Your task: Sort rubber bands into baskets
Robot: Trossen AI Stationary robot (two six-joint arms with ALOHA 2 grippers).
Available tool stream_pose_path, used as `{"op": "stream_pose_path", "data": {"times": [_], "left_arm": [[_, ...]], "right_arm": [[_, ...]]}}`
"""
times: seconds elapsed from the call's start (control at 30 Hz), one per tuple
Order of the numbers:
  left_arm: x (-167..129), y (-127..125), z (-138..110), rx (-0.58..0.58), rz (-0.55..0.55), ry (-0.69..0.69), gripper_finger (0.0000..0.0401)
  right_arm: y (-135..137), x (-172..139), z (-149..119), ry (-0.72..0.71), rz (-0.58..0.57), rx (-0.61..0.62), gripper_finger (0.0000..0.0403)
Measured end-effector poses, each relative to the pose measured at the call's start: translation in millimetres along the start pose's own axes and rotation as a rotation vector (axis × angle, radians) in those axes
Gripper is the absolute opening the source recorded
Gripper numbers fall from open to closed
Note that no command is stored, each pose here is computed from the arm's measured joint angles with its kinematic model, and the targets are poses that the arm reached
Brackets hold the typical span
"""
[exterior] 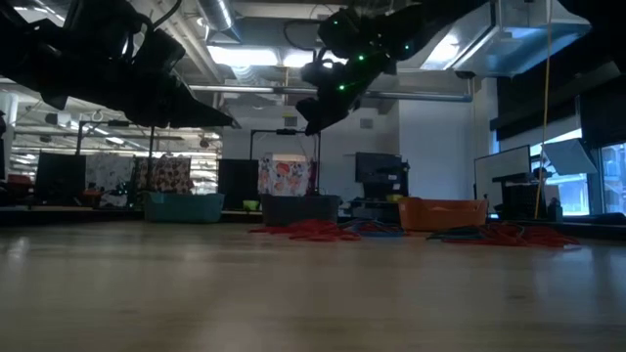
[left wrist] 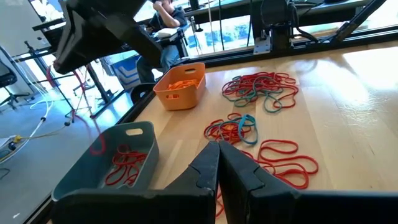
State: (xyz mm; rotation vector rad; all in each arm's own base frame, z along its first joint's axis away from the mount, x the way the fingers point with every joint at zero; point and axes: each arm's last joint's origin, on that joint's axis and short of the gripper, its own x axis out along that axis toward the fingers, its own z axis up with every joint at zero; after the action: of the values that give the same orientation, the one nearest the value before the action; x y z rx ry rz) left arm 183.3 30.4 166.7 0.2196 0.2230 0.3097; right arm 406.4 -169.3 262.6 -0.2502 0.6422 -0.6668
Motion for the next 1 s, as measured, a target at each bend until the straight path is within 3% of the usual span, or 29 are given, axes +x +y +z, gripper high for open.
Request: {"op": "stream_pose_path", "data": {"times": [0.17,0.33,0.53,0.7,1.0], "left_arm": [[0.0,0.0,0.0,0.0,0.0,0.0,0.0005],[0.0,0.0,0.0,-0.004,0.0,0.0,0.0005],[0.0,0.0,0.0,-0.003,0.0,0.0,0.0005],[0.0,0.0,-0.1,0.0,0.0,0.001,0.0005],[0.0,0.0,0.0,-0.005,0.0,0.0,0.0005]], "right_arm": [[6.6,1.2,-7.3,0.043,0.11,0.005,0.0017],[13.2,8.7,-16.8,0.098,0.144,0.046,0.0025],[15.5,13.5,-33.0,0.222,0.178,0.03,0.0106],[25.8,6.6,-36.6,0.29,0.278,0.01,0.0171],[73.8,-16.4,-43.0,0.344,0.536,-0.057,0.0205]]}}
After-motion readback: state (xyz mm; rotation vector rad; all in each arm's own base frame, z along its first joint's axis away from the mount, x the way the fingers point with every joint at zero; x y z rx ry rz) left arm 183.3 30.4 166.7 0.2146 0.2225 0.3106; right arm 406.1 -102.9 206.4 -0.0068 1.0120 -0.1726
